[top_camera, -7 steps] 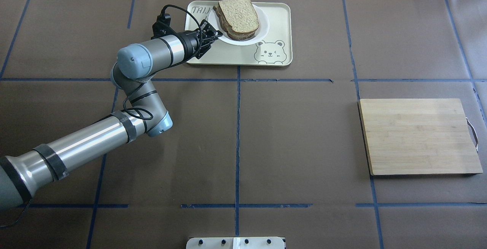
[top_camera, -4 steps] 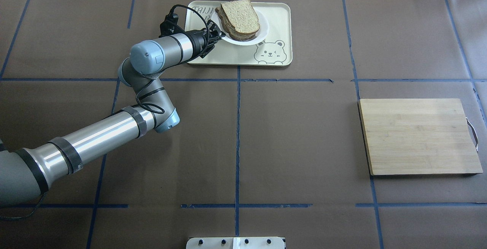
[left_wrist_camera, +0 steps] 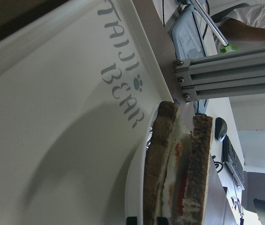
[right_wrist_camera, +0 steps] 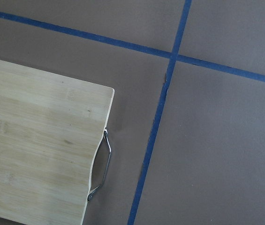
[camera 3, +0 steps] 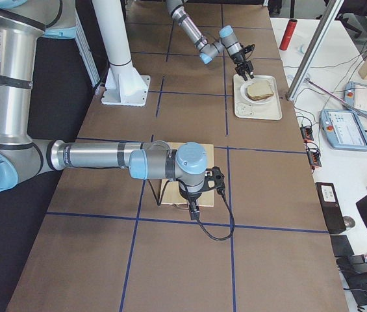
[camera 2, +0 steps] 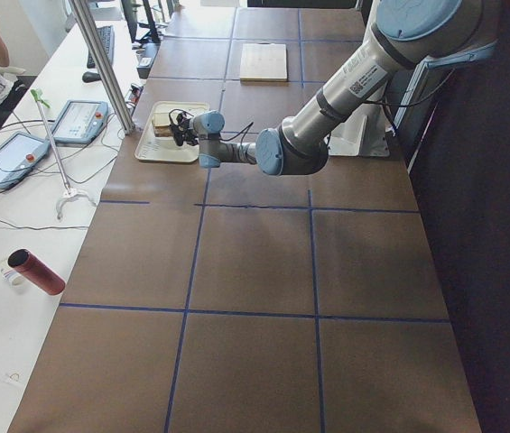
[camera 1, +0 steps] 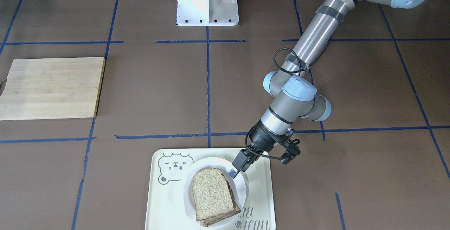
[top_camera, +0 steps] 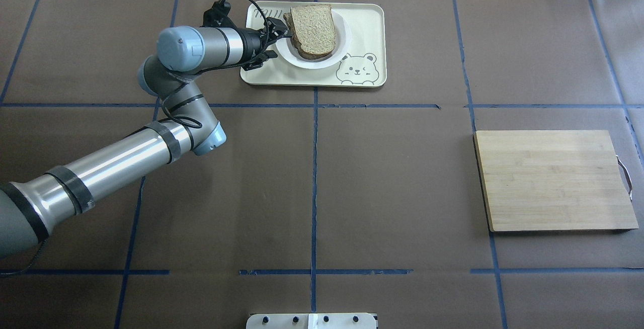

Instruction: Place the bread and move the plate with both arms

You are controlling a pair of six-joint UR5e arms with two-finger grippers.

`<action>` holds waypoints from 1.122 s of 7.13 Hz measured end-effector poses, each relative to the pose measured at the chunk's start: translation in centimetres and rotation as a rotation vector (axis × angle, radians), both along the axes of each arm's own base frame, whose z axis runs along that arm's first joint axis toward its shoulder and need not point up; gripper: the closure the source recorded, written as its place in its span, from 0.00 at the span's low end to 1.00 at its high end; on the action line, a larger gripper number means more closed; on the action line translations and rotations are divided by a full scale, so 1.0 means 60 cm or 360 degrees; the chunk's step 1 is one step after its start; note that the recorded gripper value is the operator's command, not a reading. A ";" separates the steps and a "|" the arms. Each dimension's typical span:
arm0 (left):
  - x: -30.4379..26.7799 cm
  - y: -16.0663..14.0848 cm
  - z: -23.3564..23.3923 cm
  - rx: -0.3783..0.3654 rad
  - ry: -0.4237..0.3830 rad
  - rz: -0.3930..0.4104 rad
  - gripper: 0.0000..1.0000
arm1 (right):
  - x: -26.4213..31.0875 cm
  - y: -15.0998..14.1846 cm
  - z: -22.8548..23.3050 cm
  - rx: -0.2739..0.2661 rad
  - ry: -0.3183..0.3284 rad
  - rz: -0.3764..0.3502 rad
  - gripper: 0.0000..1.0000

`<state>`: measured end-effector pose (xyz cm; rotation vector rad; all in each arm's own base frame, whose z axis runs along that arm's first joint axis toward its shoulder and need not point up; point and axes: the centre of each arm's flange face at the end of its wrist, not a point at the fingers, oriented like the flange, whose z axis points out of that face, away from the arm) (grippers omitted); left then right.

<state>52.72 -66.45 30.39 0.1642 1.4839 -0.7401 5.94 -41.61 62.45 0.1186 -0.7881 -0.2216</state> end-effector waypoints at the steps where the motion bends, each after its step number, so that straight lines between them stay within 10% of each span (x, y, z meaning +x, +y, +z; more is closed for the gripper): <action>1: -0.049 -0.006 -0.002 0.0007 -0.0116 0.0103 0.00 | 0.000 0.000 0.000 0.0001 0.0000 0.0000 0.00; 8: -0.471 0.045 0.096 0.0694 -0.1485 0.0981 0.00 | 0.000 0.000 0.002 -0.0004 0.0002 0.0002 0.00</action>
